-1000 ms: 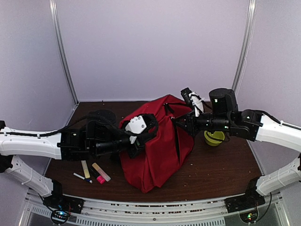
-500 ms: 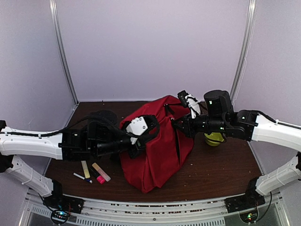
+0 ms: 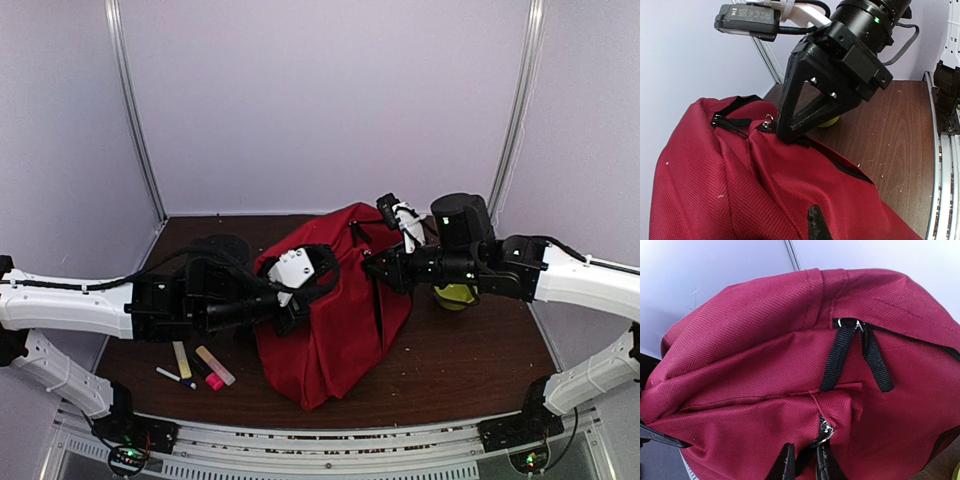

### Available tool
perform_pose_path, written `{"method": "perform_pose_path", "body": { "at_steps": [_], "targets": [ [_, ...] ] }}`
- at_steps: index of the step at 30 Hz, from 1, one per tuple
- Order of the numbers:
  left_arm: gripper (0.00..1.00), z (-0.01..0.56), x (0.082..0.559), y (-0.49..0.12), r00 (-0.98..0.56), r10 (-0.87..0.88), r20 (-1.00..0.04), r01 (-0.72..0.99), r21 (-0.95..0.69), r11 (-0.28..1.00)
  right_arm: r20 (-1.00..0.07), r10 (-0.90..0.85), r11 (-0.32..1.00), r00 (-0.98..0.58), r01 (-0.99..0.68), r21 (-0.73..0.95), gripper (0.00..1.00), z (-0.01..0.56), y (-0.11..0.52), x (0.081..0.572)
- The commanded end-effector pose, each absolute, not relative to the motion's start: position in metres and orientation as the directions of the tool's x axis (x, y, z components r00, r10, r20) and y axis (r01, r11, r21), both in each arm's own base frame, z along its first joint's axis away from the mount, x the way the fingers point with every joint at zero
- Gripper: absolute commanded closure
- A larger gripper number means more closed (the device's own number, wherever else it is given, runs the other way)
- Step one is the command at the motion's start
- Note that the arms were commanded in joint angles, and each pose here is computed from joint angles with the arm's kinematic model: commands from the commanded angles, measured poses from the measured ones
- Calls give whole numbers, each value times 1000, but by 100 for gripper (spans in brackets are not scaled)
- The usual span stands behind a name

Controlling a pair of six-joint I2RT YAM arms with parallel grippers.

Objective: Pack the student bag
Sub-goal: Unzip the lower front pocket of the student bag.

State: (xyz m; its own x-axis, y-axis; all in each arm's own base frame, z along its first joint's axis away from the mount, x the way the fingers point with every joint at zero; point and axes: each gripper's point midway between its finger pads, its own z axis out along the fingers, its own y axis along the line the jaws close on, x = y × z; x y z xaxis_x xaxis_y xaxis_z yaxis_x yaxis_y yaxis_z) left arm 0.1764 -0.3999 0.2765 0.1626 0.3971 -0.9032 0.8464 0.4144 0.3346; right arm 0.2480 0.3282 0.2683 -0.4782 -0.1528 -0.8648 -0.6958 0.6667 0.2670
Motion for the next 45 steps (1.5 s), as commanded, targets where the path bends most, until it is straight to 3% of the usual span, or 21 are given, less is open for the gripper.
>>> {"method": "perform_pose_path", "body": {
  "at_steps": [1,6,10,20,40,45],
  "targets": [
    [100,308,176,-407,211,300,-930,833,332,443,-865,-125,708,-487,-654,266,82,263,327,258],
    [100,312,175,-407,220,288,-932,834,333,439,-863,-120,718,-491,-643,266,80,258,329,263],
    [100,315,174,-405,227,273,-935,832,332,445,-855,-126,727,-503,-634,265,100,250,328,264],
    [100,320,178,-367,195,124,-973,803,231,550,-784,-257,690,-565,-675,261,100,187,311,231],
    [100,325,194,-337,185,126,-975,743,222,632,-521,-385,647,-762,-625,437,100,62,273,148],
    [100,327,197,-333,183,131,-974,738,225,636,-502,-395,642,-769,-622,448,100,55,270,139]
  ]
}}
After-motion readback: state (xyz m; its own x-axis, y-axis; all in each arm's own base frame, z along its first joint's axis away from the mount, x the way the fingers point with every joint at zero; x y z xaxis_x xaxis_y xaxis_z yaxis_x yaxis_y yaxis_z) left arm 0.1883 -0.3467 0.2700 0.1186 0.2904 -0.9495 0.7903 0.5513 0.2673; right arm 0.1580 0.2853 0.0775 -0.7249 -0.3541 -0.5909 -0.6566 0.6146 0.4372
